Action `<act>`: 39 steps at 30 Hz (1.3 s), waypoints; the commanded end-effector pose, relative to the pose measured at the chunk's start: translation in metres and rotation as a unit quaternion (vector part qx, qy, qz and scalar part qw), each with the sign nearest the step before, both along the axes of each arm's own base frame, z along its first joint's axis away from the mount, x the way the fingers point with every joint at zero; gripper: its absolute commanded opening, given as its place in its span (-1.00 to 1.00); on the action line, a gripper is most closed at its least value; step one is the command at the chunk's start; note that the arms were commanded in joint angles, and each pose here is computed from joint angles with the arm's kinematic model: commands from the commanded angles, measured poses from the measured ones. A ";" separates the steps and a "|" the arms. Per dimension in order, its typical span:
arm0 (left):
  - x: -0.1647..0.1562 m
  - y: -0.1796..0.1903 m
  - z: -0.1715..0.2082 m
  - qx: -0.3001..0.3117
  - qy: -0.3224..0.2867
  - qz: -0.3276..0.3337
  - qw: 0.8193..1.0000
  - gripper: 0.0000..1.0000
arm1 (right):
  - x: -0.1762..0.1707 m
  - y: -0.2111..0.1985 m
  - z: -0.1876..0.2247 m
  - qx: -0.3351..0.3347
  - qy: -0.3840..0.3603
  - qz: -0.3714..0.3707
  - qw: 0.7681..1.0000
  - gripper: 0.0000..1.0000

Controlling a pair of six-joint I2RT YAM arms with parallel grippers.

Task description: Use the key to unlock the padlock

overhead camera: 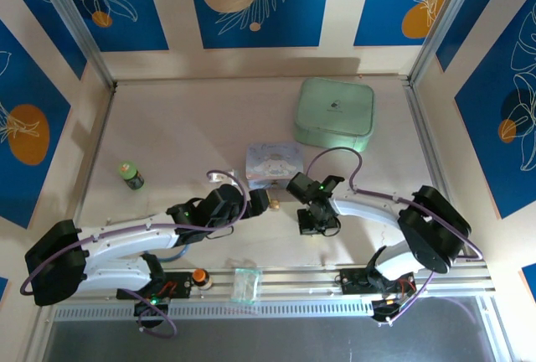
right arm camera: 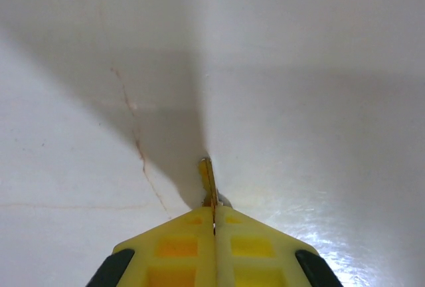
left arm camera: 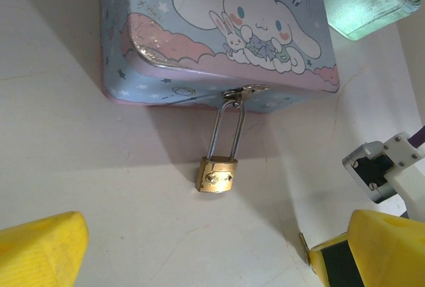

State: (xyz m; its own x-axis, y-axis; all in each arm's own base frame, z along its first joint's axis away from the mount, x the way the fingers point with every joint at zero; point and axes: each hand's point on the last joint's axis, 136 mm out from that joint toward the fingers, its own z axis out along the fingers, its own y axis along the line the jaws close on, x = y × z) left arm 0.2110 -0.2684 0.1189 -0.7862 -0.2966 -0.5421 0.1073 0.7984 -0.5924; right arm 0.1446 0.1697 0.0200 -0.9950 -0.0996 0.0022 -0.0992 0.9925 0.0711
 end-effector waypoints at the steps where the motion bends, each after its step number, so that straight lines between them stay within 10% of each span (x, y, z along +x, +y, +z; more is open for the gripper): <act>1: -0.001 -0.008 0.004 -0.021 -0.001 -0.004 1.000 0.99 | -0.002 0.003 0.010 0.027 0.002 0.007 1.000 -1.00; 10: -0.009 -0.034 0.025 -0.195 0.079 0.027 0.977 0.95 | 0.024 0.038 0.063 0.126 -0.075 0.026 0.989 -1.00; 18: -0.020 -0.046 0.013 -0.377 0.224 0.103 0.893 0.90 | 0.048 0.079 0.121 0.224 -0.142 0.050 0.963 -1.00; 33: -0.011 -0.053 0.026 -0.487 0.237 0.135 0.829 0.95 | 0.034 0.148 0.141 0.302 -0.165 0.109 0.933 -1.00; 39: -0.010 -0.051 0.029 -0.508 0.234 0.132 0.818 0.65 | 0.023 0.161 0.135 0.307 -0.159 0.131 0.929 -1.00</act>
